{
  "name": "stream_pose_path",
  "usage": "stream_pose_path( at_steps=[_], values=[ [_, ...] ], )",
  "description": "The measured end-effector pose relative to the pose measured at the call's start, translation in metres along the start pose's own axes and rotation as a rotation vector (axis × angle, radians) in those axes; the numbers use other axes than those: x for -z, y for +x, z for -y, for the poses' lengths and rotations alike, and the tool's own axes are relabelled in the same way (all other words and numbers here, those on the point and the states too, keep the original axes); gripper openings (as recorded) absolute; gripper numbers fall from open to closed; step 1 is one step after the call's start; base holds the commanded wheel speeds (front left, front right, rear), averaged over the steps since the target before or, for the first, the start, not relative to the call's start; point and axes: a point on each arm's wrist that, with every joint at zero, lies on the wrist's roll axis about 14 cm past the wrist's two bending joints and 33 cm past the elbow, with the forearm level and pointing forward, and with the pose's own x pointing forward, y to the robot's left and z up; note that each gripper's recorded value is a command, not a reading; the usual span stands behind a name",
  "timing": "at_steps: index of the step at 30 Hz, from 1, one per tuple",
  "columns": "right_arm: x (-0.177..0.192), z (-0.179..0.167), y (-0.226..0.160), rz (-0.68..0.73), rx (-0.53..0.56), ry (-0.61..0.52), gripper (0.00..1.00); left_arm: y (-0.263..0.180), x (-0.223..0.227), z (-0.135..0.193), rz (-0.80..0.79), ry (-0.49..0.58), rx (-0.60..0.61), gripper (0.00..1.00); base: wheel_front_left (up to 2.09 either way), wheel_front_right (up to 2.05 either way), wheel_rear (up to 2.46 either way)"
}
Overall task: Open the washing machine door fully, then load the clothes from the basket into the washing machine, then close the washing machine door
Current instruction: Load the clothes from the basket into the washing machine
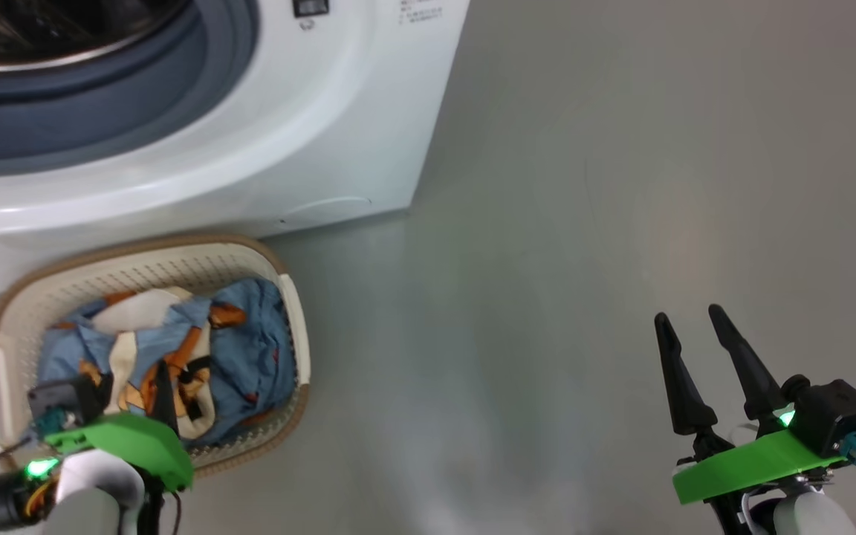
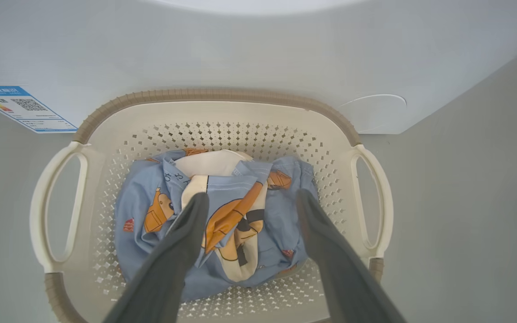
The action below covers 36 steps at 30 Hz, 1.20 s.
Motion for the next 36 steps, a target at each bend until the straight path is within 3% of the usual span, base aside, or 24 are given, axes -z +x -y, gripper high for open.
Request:
stream_pose_path(
  at_steps=[12, 24, 36],
  values=[
    [0.027, 0.023, 0.022, -0.073, 0.056, -0.025, 1.0, 0.062, 0.042, -0.005, -0.18, -0.031, -0.029, 1.0, 0.0, 0.0, 0.0],
    [0.049, 0.034, 0.033, -0.13, 0.08, -0.047, 1.0, 0.093, 0.084, -0.012, -0.321, -0.027, -0.046, 1.0, 0.0, 0.0, 0.0],
    [0.071, 0.044, 0.039, -0.188, 0.089, -0.078, 1.0, 0.128, 0.094, -0.009, -0.363, -0.028, -0.041, 1.0, 0.0, 0.0, 0.0]
  ],
)
